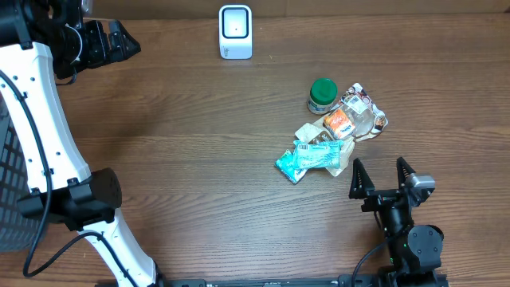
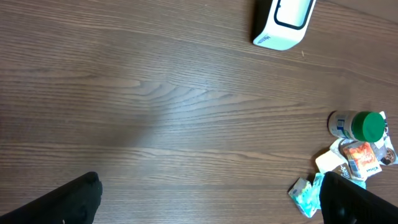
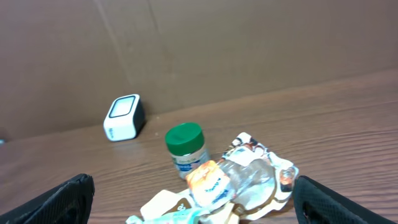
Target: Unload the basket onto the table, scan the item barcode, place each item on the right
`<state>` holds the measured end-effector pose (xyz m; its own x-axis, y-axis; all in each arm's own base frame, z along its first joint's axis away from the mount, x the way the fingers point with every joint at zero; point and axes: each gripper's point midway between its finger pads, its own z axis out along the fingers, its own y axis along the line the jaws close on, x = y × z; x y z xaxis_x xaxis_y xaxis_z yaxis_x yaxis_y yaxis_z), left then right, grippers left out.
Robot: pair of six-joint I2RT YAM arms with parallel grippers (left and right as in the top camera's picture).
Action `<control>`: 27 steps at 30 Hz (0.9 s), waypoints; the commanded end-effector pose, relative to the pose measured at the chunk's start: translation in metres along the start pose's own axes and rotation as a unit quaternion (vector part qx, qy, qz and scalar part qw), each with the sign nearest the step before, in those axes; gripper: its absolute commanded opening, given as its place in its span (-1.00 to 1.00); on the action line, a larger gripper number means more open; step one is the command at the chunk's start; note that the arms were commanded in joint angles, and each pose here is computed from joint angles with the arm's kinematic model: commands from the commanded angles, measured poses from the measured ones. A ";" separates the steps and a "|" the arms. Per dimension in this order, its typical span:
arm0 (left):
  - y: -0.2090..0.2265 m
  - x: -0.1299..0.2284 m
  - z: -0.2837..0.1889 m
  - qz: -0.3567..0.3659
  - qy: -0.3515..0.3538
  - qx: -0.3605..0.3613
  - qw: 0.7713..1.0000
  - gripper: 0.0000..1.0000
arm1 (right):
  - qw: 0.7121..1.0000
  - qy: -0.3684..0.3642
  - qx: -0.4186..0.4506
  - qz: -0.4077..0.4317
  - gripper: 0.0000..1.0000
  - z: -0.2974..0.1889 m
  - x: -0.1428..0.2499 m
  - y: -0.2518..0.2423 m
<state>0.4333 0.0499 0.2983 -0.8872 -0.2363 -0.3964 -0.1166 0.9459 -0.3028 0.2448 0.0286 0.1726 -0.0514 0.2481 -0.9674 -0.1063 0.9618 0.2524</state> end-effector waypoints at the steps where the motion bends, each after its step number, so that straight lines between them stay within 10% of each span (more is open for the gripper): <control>1: 0.000 0.000 0.000 0.002 0.000 0.000 1.000 0.98 | 1.000 0.002 -0.008 -0.001 1.00 0.000 0.003 0.002; 19: -0.006 0.001 -0.009 0.008 -0.009 0.001 1.000 0.99 | 1.000 0.002 -0.008 -0.002 1.00 0.000 0.003 0.002; 27: -0.011 0.068 -0.068 0.029 -0.062 -0.042 0.997 1.00 | 1.000 0.002 -0.008 -0.002 1.00 0.000 0.003 0.002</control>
<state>0.3816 0.0419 0.3089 -0.8845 -0.2336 -0.4038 -0.1263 0.9532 -0.2747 0.2444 0.0316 0.1712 -0.0613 0.2477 -0.9669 -0.1217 0.9596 0.2535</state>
